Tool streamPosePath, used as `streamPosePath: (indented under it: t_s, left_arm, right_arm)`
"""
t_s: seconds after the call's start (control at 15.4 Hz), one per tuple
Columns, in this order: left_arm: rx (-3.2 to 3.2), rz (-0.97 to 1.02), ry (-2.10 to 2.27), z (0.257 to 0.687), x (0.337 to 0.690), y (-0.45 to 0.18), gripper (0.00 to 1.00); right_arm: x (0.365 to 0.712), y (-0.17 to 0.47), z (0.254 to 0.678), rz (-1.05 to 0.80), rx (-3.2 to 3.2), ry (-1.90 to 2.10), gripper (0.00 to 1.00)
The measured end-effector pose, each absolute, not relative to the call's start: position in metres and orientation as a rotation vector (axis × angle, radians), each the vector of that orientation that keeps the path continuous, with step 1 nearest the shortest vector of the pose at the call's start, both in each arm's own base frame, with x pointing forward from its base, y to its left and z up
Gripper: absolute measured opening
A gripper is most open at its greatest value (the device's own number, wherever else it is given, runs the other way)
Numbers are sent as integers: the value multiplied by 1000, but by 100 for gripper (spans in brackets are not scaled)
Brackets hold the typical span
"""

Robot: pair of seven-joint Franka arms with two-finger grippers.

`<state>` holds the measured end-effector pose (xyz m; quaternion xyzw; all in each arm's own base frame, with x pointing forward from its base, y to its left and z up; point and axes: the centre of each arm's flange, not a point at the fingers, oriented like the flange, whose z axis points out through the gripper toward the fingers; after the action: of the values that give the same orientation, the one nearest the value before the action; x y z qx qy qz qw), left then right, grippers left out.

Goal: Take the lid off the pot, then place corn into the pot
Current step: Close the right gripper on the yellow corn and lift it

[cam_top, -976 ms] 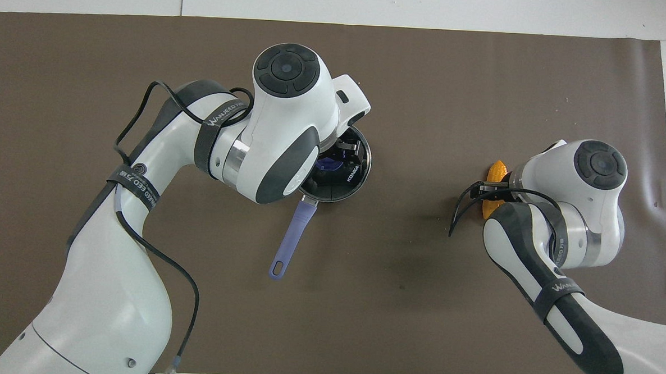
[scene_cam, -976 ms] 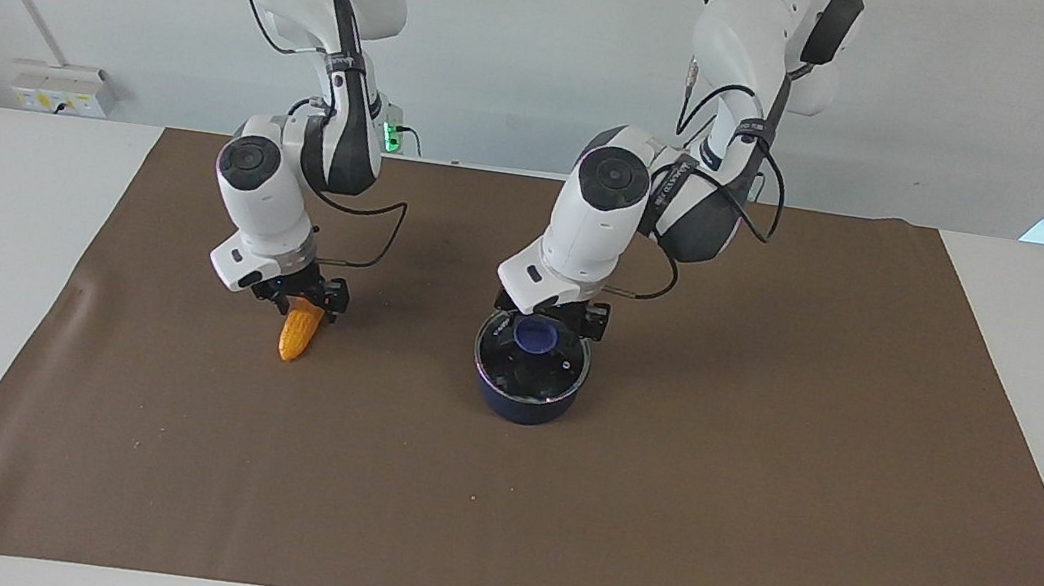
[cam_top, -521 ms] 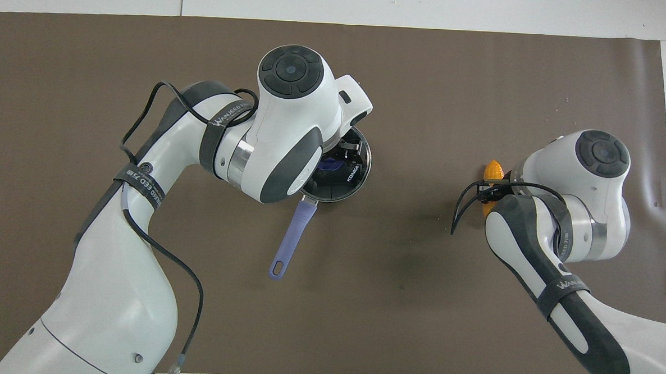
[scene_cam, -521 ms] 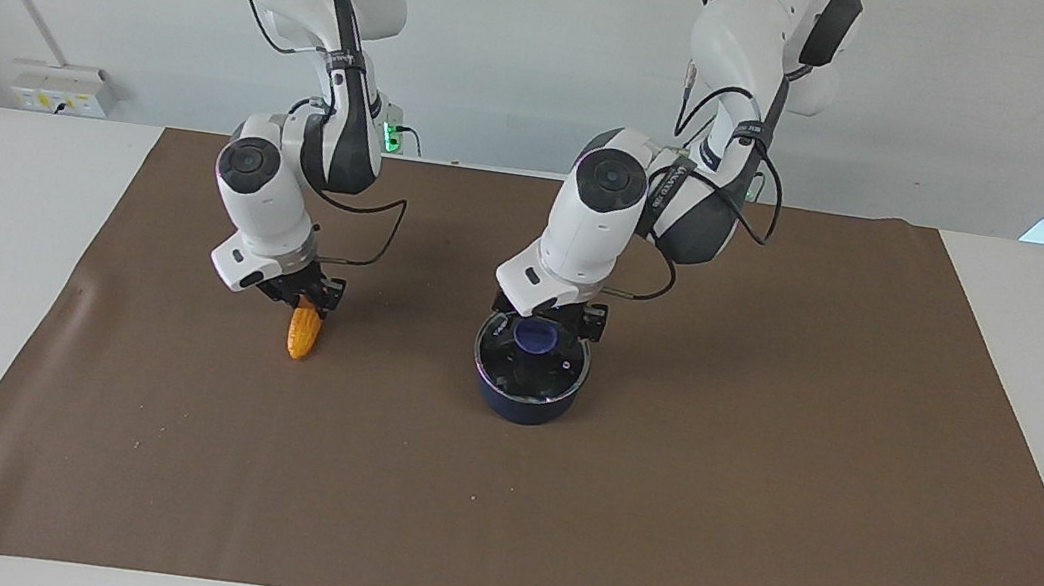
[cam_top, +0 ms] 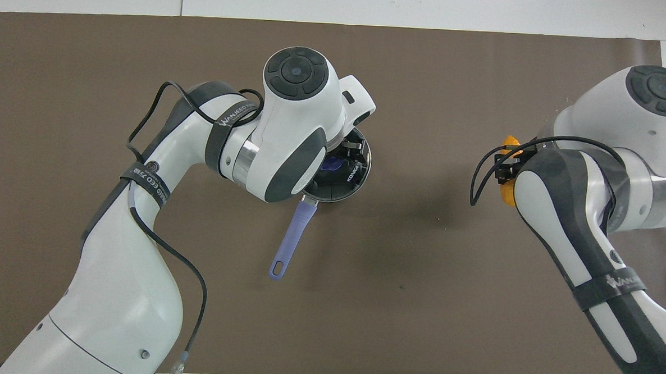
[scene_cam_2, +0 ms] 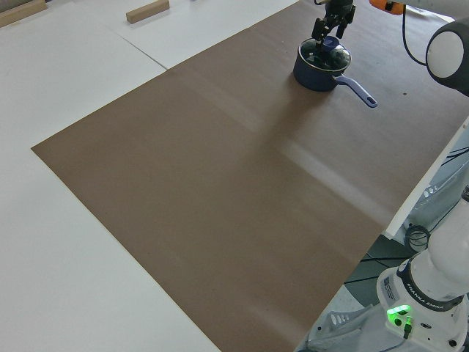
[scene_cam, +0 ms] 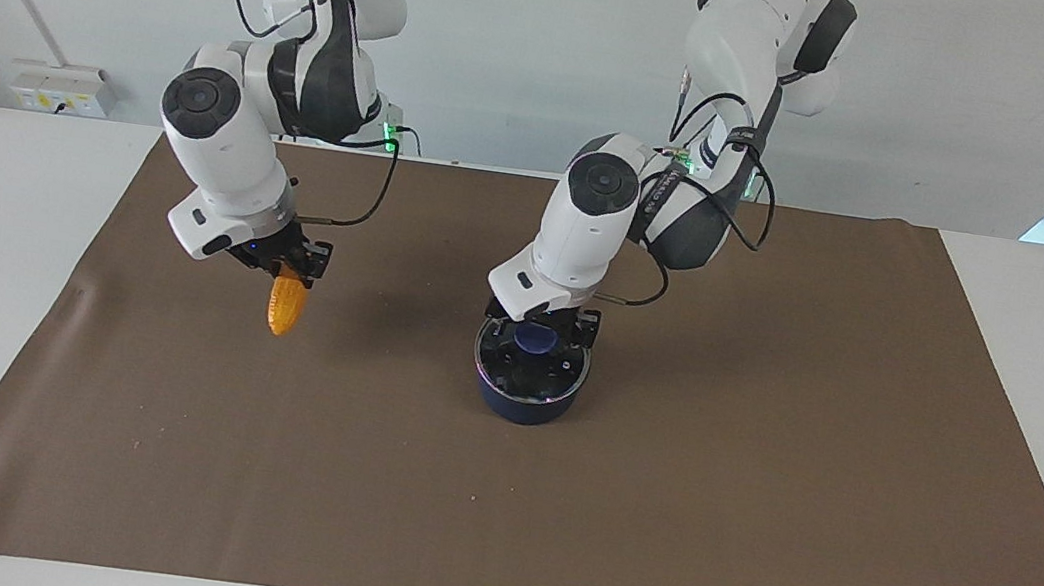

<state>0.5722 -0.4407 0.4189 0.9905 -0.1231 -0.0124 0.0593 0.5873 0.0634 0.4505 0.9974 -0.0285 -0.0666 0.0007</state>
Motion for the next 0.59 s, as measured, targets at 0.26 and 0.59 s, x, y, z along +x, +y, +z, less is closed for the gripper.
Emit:
streamPosePath:
  t_s: [0.26, 0.59]
  left_arm:
    - [3018, -26, -386, 416, 575, -442, 100]
    - [3038, -34, -400, 414, 574, -441, 100]
  right_arm:
    - [590, 65, 459, -199, 3133, -86, 39]
    - [590, 80, 461, -189, 3134, -64, 39]
